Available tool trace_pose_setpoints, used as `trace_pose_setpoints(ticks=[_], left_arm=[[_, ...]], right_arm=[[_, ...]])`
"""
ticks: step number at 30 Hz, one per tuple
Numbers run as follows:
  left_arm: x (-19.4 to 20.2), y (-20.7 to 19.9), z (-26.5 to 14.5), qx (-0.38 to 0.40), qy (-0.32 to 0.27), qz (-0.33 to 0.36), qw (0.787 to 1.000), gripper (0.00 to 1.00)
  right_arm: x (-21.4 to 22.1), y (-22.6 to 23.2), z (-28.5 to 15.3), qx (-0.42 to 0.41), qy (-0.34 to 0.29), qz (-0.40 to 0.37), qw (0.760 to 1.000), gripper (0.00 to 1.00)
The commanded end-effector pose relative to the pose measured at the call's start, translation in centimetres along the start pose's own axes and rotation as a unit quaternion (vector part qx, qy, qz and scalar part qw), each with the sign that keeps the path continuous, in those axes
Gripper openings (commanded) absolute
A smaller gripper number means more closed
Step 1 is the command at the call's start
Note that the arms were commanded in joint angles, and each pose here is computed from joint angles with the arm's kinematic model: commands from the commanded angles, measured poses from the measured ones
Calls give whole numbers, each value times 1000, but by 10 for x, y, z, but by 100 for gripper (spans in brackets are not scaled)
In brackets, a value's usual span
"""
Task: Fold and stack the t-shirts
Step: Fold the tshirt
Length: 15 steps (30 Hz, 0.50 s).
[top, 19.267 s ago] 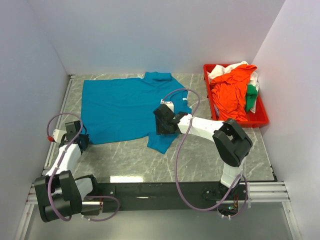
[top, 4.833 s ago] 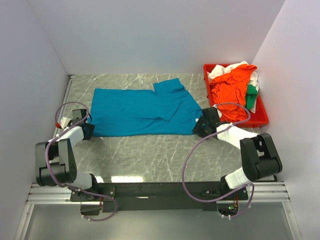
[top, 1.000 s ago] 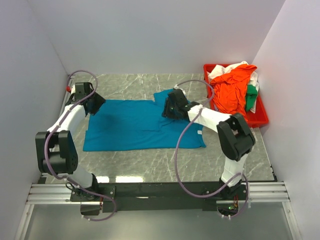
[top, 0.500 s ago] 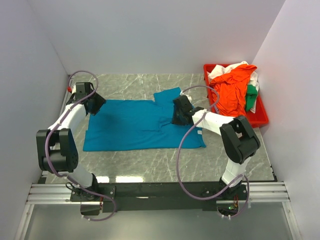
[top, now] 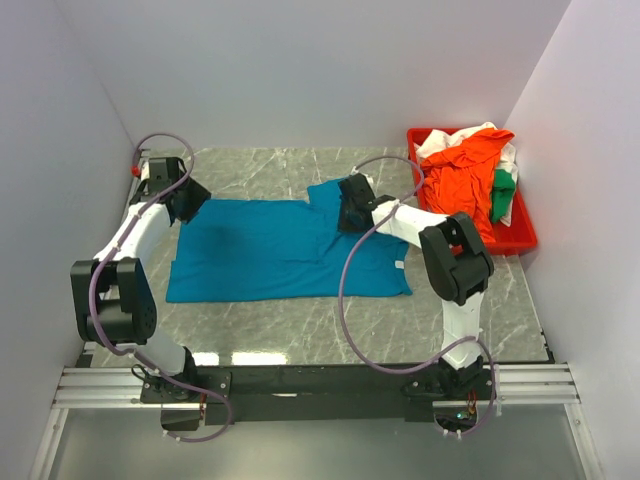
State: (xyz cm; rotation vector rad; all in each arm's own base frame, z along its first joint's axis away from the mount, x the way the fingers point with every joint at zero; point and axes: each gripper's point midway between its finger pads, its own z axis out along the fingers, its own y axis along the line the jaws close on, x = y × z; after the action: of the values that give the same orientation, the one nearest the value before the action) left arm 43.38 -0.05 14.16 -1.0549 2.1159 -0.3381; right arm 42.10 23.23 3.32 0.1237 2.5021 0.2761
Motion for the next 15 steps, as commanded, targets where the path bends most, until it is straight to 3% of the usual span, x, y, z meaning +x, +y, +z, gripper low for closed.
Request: trace_pose_setpoints(ticks=[1, 8, 15], left_arm=[[-14, -15, -6, 15, -18, 8, 1000, 59], [-18, -13, 6, -1, -18, 8, 1000, 60], [-23, -10, 25, -26, -17, 9, 999, 60]], right_arm=[[-19, 12, 0, -15, -11, -7, 1000, 24], [-27, 17, 5, -11, -7, -15, 1000, 27], [-49, 27, -29, -31, -47, -22, 998, 29]])
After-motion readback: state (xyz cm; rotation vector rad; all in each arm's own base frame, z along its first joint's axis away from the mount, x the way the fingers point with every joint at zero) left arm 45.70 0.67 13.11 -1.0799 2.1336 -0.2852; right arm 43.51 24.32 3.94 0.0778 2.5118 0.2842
